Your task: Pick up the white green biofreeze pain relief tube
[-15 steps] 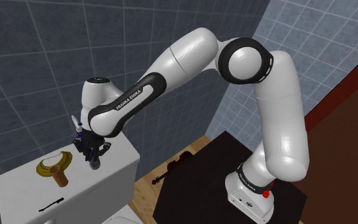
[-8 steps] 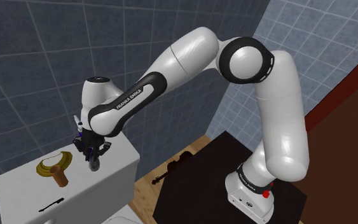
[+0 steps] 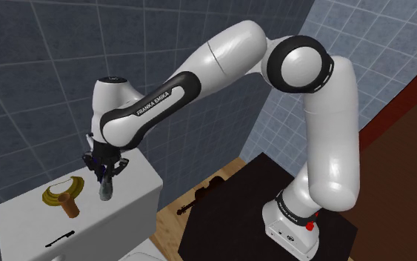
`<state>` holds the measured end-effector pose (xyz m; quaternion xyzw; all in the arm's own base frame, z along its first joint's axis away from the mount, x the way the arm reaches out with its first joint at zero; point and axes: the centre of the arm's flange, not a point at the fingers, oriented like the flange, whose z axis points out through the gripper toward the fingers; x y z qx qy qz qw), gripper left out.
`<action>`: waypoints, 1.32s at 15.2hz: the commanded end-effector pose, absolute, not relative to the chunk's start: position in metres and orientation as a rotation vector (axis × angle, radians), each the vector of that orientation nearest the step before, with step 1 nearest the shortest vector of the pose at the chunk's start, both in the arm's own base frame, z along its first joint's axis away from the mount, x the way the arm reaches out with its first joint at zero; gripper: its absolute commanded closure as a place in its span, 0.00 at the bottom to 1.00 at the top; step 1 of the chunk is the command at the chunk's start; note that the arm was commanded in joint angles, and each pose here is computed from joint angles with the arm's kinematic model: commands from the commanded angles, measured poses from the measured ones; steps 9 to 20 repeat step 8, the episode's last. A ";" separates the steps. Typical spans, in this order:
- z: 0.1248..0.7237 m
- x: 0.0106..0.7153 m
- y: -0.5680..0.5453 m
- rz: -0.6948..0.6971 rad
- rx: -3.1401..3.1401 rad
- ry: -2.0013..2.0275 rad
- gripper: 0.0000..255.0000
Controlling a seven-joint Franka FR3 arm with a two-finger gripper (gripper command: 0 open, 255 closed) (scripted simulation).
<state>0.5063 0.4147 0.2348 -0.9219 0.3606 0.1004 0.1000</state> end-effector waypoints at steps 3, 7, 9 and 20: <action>0.256 0.507 0.415 0.297 -2.725 1.066 1.00; 0.273 0.507 0.415 0.297 -2.725 1.066 1.00; 0.273 0.507 0.415 0.297 -2.725 1.066 1.00; 0.273 0.507 0.415 0.297 -2.725 1.066 1.00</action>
